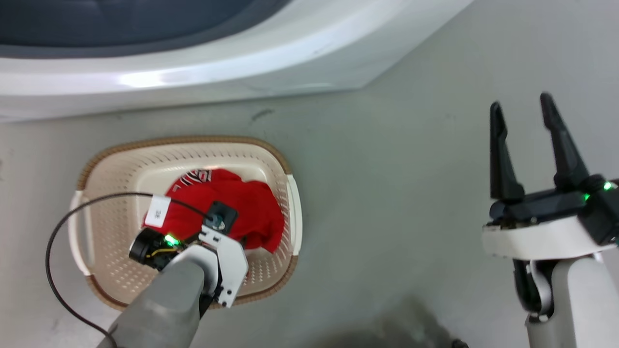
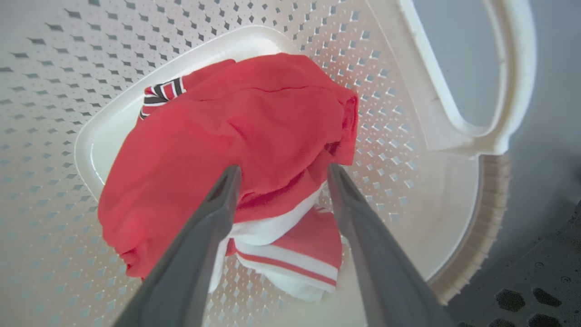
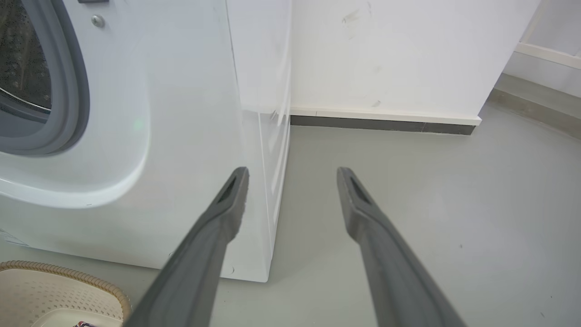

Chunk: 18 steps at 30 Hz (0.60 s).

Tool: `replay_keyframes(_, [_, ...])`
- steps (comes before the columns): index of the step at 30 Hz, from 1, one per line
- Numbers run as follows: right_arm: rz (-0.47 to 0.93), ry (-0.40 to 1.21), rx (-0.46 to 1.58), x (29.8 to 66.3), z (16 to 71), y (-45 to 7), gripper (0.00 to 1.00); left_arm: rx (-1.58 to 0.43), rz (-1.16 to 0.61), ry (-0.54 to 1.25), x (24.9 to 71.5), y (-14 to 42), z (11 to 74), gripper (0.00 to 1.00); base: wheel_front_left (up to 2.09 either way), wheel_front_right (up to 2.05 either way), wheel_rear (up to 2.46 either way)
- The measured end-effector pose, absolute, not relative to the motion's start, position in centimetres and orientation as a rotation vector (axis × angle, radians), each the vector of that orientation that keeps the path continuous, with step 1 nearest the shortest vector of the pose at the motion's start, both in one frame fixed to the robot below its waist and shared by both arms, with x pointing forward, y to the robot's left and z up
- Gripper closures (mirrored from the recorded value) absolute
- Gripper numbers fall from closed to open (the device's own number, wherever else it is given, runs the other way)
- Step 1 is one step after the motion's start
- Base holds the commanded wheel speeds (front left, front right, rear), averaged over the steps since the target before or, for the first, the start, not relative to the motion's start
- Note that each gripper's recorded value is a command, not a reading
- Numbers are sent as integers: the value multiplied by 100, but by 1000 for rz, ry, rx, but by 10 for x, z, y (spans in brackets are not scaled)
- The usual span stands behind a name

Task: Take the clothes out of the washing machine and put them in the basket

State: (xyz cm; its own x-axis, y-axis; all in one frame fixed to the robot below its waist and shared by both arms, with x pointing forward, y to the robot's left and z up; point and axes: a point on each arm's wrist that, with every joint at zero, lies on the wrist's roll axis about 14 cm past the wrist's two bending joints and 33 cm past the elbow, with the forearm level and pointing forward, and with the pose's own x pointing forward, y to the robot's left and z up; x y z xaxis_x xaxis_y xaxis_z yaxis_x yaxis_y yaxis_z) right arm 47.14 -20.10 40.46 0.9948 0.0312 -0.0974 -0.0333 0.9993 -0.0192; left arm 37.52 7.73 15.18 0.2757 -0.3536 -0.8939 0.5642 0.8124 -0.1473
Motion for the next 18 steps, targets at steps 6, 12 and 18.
replay_keyframes(6, [63, 63, -7, 449, 432, -186, 0, 171, -568, 987, 378, 83, 201, 0, 0, 0, 0])
replay_keyframes(12, [96, 25, -4, 435, 452, -174, 0, 142, -499, 878, 385, 92, 238, 0, 0, 0, 0])
replay_keyframes(18, [123, -19, 0, 422, 473, -164, 0, 98, -409, 694, 411, 97, 288, 0, 0, 0, 0])
